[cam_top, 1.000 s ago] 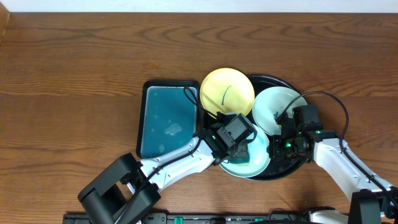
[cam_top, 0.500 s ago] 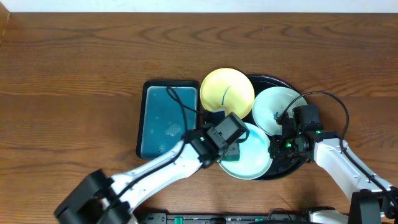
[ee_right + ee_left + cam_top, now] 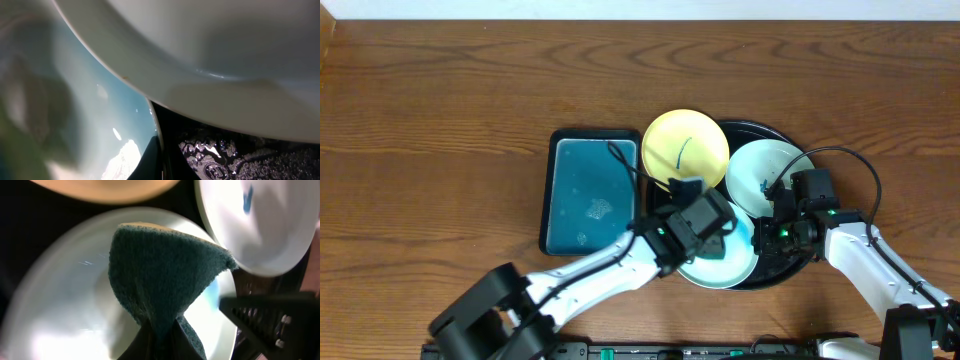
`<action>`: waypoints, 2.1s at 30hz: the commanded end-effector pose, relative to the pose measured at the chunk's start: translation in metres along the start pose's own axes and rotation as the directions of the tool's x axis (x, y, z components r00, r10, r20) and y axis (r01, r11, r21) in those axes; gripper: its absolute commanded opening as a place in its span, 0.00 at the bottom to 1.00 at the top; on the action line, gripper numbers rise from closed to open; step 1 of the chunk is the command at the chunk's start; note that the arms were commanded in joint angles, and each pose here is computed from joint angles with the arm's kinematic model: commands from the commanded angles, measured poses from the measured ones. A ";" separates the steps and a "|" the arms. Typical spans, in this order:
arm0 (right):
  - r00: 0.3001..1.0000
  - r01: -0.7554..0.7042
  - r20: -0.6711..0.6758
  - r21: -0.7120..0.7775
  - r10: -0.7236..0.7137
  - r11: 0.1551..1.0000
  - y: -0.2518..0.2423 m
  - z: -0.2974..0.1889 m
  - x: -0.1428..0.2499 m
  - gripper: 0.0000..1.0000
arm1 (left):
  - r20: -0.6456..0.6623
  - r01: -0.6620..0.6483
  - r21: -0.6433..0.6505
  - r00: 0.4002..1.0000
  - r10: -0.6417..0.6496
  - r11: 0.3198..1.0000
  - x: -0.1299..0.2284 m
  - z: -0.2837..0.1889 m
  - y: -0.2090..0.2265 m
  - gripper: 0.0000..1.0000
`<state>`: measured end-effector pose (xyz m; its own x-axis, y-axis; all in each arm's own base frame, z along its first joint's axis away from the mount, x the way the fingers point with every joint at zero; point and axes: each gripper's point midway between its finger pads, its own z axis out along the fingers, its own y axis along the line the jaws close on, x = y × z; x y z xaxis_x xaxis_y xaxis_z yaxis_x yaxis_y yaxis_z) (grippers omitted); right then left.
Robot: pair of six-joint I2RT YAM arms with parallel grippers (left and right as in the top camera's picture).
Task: Clean dirty plates on tray and stack at the side
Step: 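Scrub the front pale green plate with the sponge in the left gripper, then return the sponge to the basin with the left gripper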
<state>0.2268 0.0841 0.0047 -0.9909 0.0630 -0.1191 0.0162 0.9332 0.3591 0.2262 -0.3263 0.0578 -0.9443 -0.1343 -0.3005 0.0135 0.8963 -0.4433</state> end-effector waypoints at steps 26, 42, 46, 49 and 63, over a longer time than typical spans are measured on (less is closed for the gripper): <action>1.000 -0.011 -0.001 0.010 0.011 1.000 -0.003 0.000 -0.001 0.22 | 0.135 -0.233 -0.067 0.961 0.240 0.970 -0.033 -0.072 0.016 0.07; 1.000 0.010 -0.010 -0.006 -0.010 1.000 0.003 0.001 0.001 0.01 | 0.140 -0.042 -0.358 0.985 0.099 0.933 -0.085 -0.100 0.138 0.08; 0.999 0.051 -0.019 -0.011 -0.051 0.999 0.010 0.003 0.004 0.01 | 0.151 0.029 -0.397 0.988 0.034 0.917 -0.094 -0.099 0.165 0.08; 0.997 0.073 -0.025 -0.014 -0.073 0.997 0.015 0.005 0.006 0.01 | 0.145 0.064 -0.424 0.989 -0.002 0.903 -0.097 -0.097 0.181 0.08; 0.978 0.137 0.155 0.035 -0.140 0.990 0.023 -0.030 -0.020 0.01 | 0.031 0.022 -0.503 1.000 -0.007 0.864 -0.088 -0.056 0.209 0.08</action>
<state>0.2327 0.0972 0.0293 -0.9716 0.0030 -0.2364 -0.0815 0.9344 0.3469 0.2945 -0.1088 0.0483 -0.9234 -0.1893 -0.3338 -0.1992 0.9800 -0.0047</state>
